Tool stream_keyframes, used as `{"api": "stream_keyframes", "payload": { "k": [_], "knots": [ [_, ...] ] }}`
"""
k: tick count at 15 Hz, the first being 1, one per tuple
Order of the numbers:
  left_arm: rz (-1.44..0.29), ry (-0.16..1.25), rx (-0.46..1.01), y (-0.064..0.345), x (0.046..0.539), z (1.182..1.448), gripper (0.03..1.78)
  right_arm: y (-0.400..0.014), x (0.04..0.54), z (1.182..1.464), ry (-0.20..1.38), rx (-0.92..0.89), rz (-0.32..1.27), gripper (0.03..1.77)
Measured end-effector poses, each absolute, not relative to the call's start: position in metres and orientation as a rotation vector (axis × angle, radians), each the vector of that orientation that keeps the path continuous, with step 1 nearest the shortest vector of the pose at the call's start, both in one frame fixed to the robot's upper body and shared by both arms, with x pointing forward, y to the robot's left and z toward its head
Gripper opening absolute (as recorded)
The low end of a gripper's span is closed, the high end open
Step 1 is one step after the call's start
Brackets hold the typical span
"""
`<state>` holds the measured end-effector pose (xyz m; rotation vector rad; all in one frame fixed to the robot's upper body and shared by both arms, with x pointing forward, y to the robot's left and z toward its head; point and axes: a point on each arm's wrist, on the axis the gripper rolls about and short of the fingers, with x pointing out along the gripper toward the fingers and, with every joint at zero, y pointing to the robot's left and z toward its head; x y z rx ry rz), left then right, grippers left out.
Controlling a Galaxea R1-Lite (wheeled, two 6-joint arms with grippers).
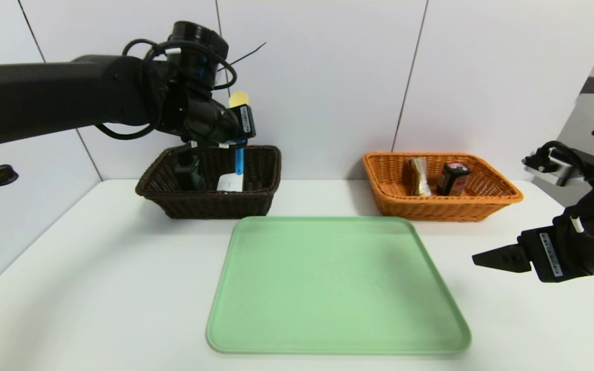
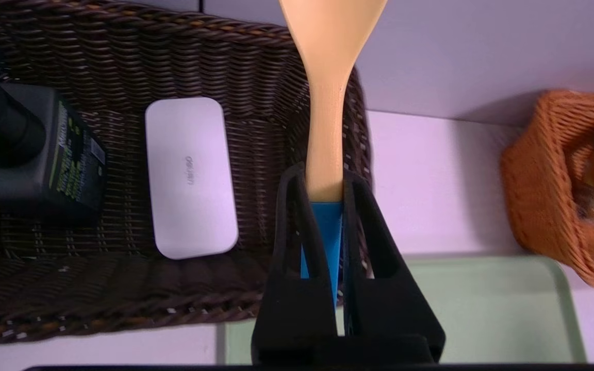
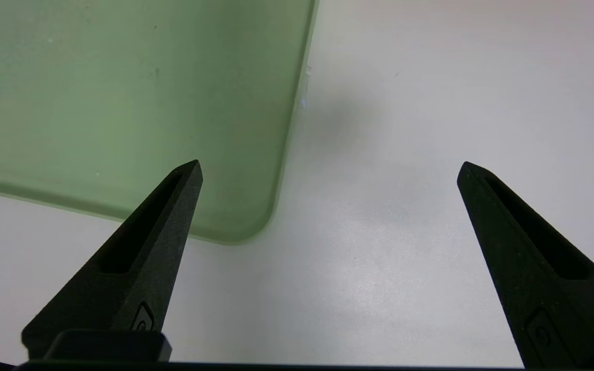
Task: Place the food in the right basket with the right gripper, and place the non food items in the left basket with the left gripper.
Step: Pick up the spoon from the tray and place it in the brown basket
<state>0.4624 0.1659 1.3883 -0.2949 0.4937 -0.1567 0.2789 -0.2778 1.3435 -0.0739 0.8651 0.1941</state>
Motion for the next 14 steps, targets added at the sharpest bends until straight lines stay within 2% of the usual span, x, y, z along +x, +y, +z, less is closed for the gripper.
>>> {"api": "stream_keyframes", "payload": {
  "k": [7,14],
  "knots": [
    [-0.018,0.472,-0.366,0.164,0.516,1.331,0.11,-0.278,0.28,1.34,0.866,-0.074,0.194,1.71],
    [0.007,0.52,-0.393,0.161,0.524,1.309,0.11,-0.277,0.282,1.339,0.864,-0.075,0.195,1.71]
  ]
}}
